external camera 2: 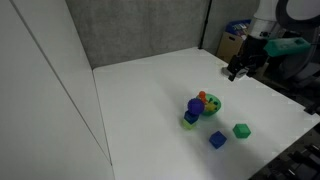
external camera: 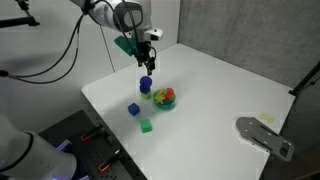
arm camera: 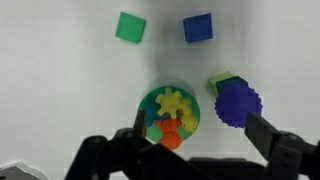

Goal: Remove the yellow object from the bowl

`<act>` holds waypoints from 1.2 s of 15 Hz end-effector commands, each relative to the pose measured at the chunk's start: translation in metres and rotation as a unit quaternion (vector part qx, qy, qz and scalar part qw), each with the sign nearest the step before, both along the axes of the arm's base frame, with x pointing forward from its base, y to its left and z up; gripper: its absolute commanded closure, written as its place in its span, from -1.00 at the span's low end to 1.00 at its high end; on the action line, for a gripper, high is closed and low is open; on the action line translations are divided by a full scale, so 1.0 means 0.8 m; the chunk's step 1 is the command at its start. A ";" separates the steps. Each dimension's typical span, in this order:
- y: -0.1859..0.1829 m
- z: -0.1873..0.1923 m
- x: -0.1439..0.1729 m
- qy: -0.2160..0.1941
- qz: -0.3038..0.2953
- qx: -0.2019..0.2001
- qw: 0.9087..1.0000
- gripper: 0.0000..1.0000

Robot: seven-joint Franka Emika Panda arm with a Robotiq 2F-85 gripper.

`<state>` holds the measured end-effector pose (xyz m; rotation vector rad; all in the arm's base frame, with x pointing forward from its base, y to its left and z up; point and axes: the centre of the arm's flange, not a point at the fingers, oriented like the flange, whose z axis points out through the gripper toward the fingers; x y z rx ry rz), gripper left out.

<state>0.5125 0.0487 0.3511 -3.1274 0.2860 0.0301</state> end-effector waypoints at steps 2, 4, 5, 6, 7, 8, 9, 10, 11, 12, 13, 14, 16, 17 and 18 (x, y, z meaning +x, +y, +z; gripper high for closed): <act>0.001 0.001 0.000 -0.001 0.001 0.000 1.000 -1.00; -0.005 0.005 0.017 -0.014 -0.020 -0.005 1.000 -1.00; -0.009 0.005 0.028 -0.025 -0.016 0.002 1.000 -1.00; -0.013 0.005 0.038 -0.029 -0.021 0.008 0.999 -1.00; -0.017 0.003 0.047 -0.036 -0.026 0.006 0.999 -1.00; -0.021 -0.002 0.059 -0.037 -0.030 0.007 0.999 -1.00; -0.023 -0.011 0.069 -0.039 -0.028 0.007 0.999 -1.00; -0.026 -0.021 0.078 -0.034 -0.027 0.010 0.999 -1.00; -0.027 -0.034 0.087 -0.027 -0.031 0.010 0.999 -1.00; -0.028 -0.048 0.094 -0.025 -0.028 0.010 0.999 -1.00; -0.026 -0.065 0.101 -0.019 -0.026 0.007 0.999 -1.00; -0.024 -0.085 0.109 -0.014 -0.026 0.001 1.000 -1.00; -0.018 -0.122 0.118 -0.008 -0.016 0.000 1.000 -1.00; -0.015 -0.141 0.121 -0.008 -0.012 -0.005 1.000 -1.00; -0.012 -0.161 0.124 -0.012 -0.009 -0.015 1.000 -1.00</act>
